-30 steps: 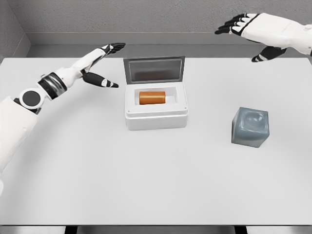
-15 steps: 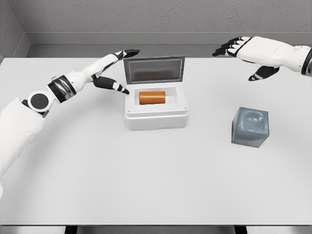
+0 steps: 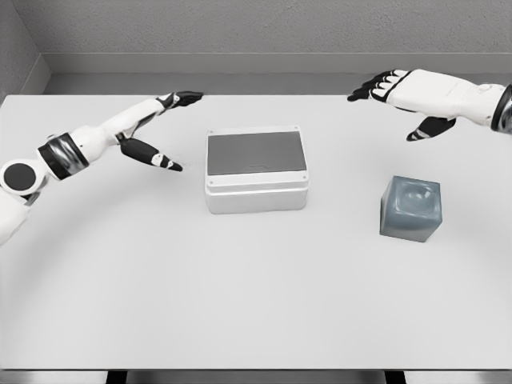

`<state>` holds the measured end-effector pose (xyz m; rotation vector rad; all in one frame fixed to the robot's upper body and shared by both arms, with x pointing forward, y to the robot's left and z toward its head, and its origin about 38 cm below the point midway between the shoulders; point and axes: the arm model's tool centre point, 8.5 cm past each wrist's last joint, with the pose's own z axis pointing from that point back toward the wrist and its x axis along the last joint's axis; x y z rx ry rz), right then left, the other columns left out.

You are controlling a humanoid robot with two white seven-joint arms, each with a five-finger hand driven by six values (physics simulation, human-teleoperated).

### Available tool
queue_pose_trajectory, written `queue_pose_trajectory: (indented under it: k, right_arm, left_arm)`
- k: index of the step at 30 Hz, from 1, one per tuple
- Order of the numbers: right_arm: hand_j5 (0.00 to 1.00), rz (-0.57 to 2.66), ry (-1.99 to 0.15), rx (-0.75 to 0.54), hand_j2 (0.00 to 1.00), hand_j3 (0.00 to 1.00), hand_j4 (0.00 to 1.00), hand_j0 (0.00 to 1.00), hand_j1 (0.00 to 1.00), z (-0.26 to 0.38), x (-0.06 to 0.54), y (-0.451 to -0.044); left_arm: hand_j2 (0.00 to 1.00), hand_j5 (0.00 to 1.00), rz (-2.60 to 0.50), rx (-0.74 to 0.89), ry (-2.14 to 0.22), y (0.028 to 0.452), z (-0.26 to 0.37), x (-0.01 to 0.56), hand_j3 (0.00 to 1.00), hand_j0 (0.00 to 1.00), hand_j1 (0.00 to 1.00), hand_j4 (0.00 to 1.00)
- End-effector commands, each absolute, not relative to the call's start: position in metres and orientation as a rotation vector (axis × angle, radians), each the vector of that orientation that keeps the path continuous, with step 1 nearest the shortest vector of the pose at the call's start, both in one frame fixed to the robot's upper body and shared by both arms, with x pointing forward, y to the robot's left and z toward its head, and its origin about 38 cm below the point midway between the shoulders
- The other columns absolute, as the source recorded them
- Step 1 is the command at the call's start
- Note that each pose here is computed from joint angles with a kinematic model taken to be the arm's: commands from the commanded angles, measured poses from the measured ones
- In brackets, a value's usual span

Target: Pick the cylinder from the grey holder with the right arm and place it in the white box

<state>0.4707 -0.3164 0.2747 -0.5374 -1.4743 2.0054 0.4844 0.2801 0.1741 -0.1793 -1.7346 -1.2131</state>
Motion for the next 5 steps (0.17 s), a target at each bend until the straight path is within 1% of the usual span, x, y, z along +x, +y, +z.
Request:
queue_pose_trajectory:
  k: [1,5]
  right_arm:
    - [1.0,1.999,-1.478,-0.536,1.0,1.0,1.0,1.0,1.0,0.2755,0.4706,-0.3168]
    - [1.0,1.999,-1.477,-0.534,1.0,1.0,1.0,1.0,1.0,0.2747,0.4704,-0.3169]
  left_arm:
    - [1.0,1.0,-1.202,-0.179,-1.73,0.2958,0.1814,0.4774,1.0,1.0,1.0,1.0]
    - [1.0,1.0,-1.206,-0.163,-1.716,0.3002,0.179,0.4782,1.0,1.0,1.0,1.0]
